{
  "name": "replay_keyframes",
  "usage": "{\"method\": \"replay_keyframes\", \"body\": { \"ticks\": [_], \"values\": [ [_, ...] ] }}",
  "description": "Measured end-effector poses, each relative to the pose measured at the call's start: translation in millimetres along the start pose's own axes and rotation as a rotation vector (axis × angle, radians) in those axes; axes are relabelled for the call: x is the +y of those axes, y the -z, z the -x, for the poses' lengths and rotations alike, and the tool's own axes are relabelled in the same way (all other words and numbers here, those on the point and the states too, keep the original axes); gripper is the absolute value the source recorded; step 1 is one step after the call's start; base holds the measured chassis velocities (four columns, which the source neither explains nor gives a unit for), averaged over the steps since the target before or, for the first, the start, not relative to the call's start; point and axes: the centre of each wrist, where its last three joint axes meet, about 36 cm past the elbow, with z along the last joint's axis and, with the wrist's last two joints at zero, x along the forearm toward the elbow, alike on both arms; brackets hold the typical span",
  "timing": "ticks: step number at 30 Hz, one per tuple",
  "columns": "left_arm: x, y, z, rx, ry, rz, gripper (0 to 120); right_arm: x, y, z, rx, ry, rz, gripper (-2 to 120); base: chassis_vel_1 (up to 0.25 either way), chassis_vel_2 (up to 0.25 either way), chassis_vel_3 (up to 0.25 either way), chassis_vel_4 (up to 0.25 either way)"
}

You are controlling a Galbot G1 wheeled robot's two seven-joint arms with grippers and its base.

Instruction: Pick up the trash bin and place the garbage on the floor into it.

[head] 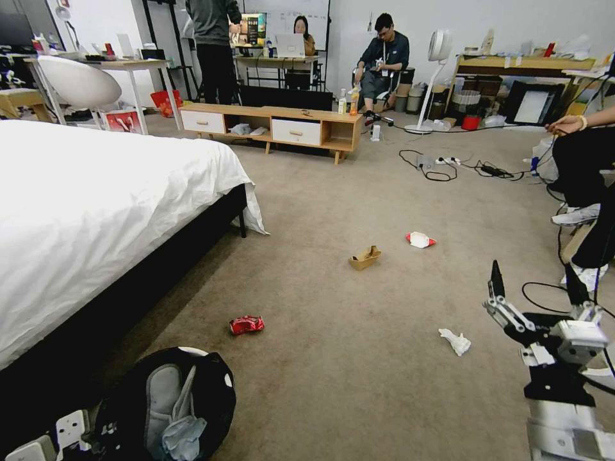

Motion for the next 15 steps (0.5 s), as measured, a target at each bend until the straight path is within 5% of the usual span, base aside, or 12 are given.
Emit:
{"method": "replay_keyframes", "body": {
  "ticks": [15],
  "values": [
    [-5.7, -6.5, -2.4, 0.013, -0.023, -0.004, 2, 0, -19, -30, 0.003, -0.044, -0.05, 95, 0.0, 0.0, 0.0, 0.0]
  ]
}}
